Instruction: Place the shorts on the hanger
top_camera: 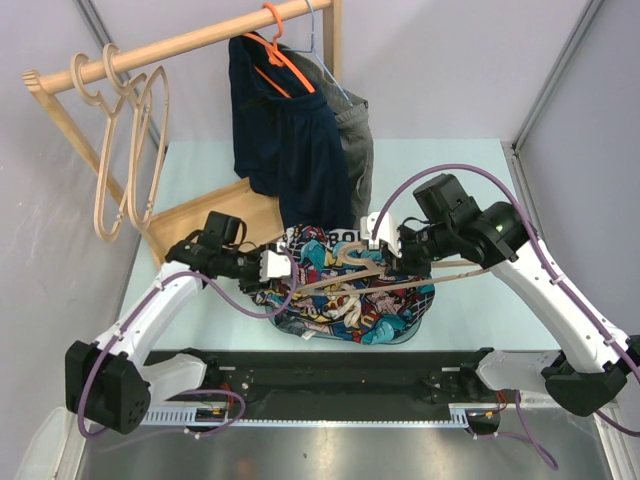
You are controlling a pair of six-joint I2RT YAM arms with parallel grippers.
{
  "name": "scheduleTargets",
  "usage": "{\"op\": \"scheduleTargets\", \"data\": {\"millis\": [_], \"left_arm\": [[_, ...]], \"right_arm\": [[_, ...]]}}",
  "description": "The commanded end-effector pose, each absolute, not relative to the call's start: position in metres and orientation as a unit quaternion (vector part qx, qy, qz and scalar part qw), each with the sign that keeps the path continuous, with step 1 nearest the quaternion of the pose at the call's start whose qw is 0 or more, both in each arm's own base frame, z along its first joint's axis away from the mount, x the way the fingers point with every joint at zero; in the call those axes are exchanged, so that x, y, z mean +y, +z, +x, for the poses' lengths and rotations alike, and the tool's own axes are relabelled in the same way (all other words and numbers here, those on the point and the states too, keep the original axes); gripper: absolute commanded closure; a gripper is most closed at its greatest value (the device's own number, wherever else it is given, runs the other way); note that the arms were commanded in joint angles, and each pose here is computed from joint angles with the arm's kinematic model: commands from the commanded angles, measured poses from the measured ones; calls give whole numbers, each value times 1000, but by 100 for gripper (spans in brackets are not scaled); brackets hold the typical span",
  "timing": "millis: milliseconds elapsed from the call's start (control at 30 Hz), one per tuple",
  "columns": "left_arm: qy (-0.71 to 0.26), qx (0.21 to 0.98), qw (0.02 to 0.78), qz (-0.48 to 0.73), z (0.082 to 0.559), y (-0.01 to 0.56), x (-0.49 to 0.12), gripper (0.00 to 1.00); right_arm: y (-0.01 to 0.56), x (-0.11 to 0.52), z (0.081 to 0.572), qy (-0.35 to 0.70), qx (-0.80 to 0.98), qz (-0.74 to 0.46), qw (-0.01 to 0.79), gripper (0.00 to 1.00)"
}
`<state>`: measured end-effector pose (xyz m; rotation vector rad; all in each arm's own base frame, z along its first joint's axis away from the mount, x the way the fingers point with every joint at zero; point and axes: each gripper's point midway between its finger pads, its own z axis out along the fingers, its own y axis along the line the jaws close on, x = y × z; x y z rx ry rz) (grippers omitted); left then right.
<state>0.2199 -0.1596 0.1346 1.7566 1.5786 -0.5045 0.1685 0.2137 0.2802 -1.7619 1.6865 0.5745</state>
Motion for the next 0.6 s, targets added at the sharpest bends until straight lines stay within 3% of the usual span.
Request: {"op": "scheduleTargets", "data": {"millis": [0, 67, 167, 300, 567], "left_arm": [[-187, 603, 350, 692, 225, 128, -158, 49], [-198, 598, 358, 689, 227, 134, -163, 56], [-215, 586, 379, 683, 227, 152, -172, 81], [-217, 570, 391, 690, 225, 180, -176, 97], [-209, 565, 383, 701, 213, 216, -169, 100]], "right_arm": [[296, 219, 173, 217, 641, -654, 339, 100], [296, 219, 174, 213, 644, -650, 343, 100], [297, 225, 183, 201, 646, -642, 361, 100], [297, 230, 193, 192, 656, -623, 381, 100], [302, 249, 206, 195, 661, -590, 421, 100]]}}
